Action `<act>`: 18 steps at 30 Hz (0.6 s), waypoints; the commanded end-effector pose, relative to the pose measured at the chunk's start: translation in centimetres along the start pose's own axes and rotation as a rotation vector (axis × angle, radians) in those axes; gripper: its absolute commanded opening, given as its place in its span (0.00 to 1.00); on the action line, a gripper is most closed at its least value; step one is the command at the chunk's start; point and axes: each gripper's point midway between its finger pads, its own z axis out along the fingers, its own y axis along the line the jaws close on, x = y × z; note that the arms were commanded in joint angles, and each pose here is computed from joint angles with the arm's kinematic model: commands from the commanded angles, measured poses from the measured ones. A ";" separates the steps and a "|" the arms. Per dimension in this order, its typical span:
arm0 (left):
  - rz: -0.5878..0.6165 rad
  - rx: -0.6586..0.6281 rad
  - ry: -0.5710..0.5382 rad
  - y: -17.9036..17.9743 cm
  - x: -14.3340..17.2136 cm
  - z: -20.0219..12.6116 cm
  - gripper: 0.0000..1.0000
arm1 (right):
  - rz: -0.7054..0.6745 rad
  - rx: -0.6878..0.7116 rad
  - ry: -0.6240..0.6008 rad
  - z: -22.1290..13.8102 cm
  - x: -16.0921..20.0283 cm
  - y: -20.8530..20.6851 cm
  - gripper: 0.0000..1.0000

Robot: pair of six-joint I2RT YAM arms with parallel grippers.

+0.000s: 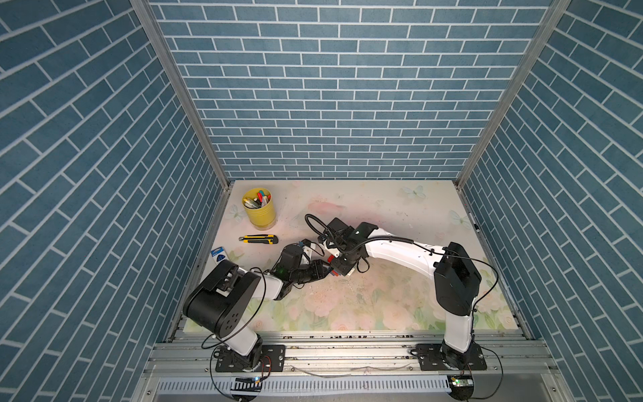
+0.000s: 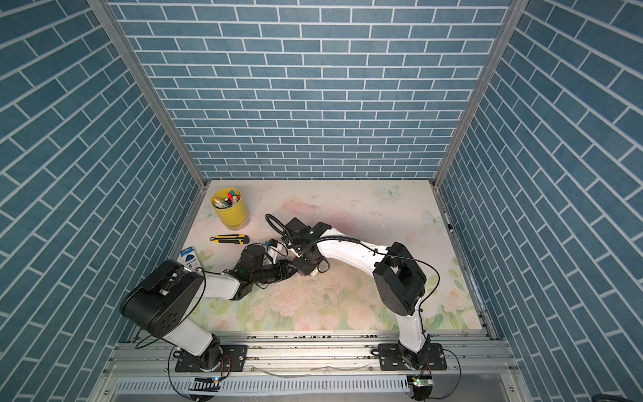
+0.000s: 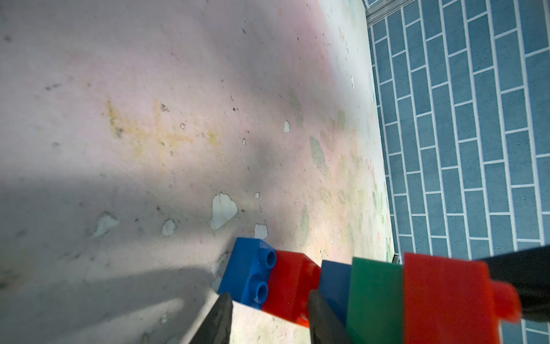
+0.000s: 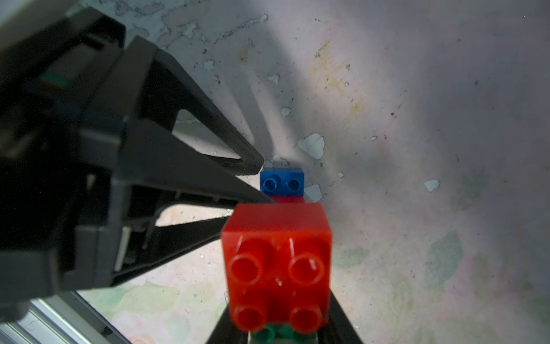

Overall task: Assemble the letter y with lego
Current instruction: Place the lego brick at the center of the board.

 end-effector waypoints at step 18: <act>-0.171 -0.363 0.181 9.6 7.3 -1.9 0.43 | 0.033 0.010 0.109 -0.1 3.8 -1.3 0.31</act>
